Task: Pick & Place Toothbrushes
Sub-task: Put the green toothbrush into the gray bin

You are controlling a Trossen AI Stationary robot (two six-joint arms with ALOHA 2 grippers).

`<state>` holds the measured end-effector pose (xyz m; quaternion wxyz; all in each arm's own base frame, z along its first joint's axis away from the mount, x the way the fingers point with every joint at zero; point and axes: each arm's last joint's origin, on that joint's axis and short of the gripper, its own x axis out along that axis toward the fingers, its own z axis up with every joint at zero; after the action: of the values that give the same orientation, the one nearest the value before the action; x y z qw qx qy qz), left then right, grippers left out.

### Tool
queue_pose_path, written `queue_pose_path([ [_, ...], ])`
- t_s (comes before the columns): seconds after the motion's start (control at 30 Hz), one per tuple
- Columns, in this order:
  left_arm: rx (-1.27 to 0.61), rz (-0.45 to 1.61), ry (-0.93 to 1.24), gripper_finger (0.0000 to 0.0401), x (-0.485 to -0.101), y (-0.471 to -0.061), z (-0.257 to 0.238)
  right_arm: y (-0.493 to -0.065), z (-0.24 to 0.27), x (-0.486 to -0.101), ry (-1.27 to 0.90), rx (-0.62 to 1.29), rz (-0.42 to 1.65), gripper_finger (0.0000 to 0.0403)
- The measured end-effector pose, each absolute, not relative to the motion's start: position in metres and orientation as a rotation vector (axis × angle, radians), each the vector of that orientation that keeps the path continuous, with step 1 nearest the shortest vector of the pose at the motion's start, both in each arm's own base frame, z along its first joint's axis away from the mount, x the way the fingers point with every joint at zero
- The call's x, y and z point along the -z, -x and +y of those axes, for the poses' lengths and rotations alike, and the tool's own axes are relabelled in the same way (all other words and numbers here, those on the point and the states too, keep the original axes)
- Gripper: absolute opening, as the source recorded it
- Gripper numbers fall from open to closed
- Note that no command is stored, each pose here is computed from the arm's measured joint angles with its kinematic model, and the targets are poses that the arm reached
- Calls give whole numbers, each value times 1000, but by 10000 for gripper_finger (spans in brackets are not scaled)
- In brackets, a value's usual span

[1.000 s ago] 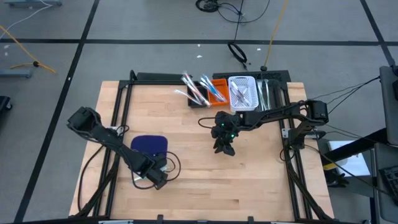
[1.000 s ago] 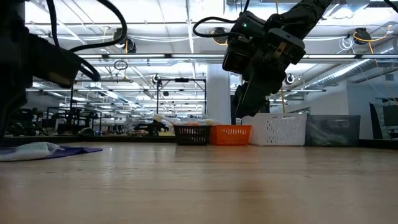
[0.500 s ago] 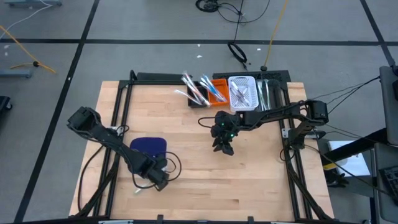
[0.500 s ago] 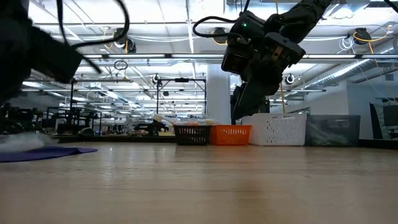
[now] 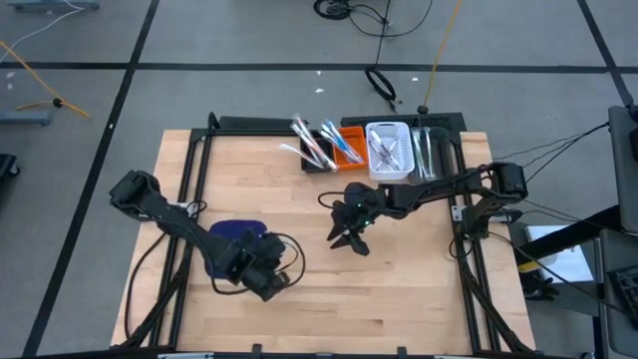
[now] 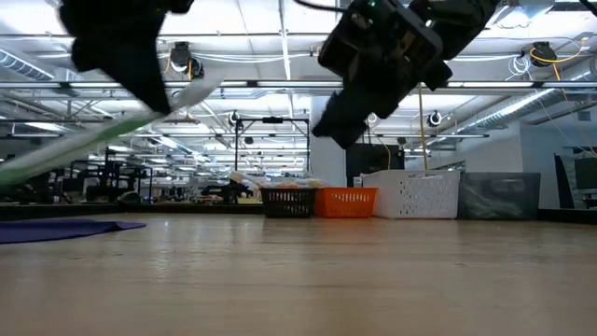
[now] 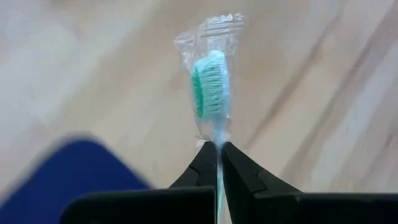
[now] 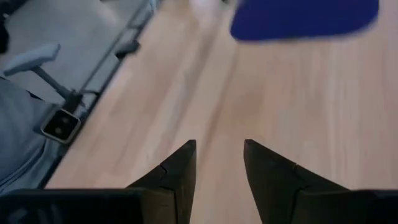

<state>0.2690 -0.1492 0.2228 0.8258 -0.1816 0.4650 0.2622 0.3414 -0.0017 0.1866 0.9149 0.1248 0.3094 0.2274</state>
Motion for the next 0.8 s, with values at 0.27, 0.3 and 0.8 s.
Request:
queue_pose_path([
  [0.27,-631,767,174,1,-248,-283,-141,-353,10,-206,-177,-519,402,125],
  [0.3,-635,756,159,2,-251,-285,-140,-354,10,-209,-168,-520,372,125],
  [0.8,-645,606,39,2,-272,-296,-141,-361,3,-232,-92,-437,117,125],
])
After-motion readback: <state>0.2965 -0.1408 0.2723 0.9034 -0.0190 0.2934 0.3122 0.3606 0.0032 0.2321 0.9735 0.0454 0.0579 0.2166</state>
